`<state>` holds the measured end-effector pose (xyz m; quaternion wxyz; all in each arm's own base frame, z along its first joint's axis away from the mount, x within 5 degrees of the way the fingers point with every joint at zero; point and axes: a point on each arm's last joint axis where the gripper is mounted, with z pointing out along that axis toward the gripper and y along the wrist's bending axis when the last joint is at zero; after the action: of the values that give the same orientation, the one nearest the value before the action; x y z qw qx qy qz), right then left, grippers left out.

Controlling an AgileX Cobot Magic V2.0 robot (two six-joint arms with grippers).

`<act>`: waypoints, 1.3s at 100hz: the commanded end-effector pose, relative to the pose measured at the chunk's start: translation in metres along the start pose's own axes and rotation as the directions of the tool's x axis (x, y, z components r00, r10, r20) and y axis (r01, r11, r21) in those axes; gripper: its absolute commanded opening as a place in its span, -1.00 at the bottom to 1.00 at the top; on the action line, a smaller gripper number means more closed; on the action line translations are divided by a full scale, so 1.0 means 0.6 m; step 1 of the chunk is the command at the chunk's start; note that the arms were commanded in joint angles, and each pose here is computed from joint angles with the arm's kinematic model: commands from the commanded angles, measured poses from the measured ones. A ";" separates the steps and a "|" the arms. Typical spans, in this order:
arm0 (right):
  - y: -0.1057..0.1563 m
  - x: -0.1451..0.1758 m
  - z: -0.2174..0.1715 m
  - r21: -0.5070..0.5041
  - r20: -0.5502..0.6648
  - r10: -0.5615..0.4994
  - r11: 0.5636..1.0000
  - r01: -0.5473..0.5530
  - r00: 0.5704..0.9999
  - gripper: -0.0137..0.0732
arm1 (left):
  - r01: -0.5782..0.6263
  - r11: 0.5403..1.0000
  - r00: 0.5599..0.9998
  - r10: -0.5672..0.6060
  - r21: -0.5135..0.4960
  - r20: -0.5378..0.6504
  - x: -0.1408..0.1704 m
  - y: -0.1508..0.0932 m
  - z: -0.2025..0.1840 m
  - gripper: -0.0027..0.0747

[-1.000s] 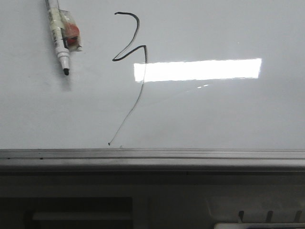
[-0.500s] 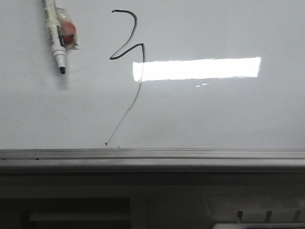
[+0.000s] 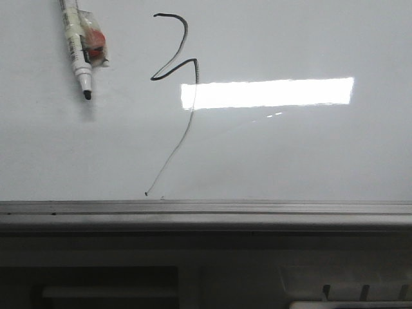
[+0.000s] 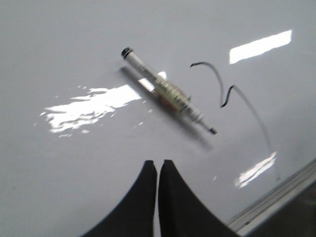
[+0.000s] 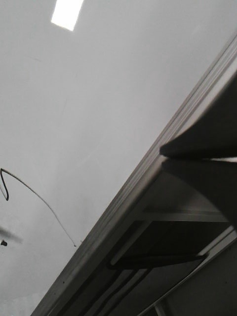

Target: Write number 3 on whiteboard

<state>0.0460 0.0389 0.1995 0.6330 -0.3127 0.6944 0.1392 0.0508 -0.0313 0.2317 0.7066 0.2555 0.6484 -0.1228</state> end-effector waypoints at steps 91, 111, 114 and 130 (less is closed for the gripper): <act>-0.010 -0.022 -0.003 0.055 0.069 0.003 0.998 -0.007 0.998 -0.80 | 0.118 0.930 0.950 -0.208 -0.347 -0.234 0.082 0.019 -0.010 -0.98; -0.010 -0.022 -0.003 0.055 0.069 0.003 0.998 -0.007 0.998 -0.80 | 0.118 0.930 0.950 -0.208 -0.347 -0.234 0.082 0.019 -0.010 -0.98; -0.010 -0.022 -0.003 0.055 0.069 0.003 0.998 -0.007 0.998 -0.80 | 0.118 0.930 0.950 -0.208 -0.347 -0.234 0.082 0.019 -0.010 -0.99; -0.010 -0.022 -0.003 0.055 0.069 0.003 0.998 -0.007 0.998 -0.80 | 0.118 0.930 0.950 -0.208 -0.347 -0.234 0.082 0.019 -0.010 -0.98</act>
<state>0.0460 0.0389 0.1995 0.6330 -0.3127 0.6944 0.1392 0.0553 -0.0109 0.1837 0.6122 0.1033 0.7833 -0.0331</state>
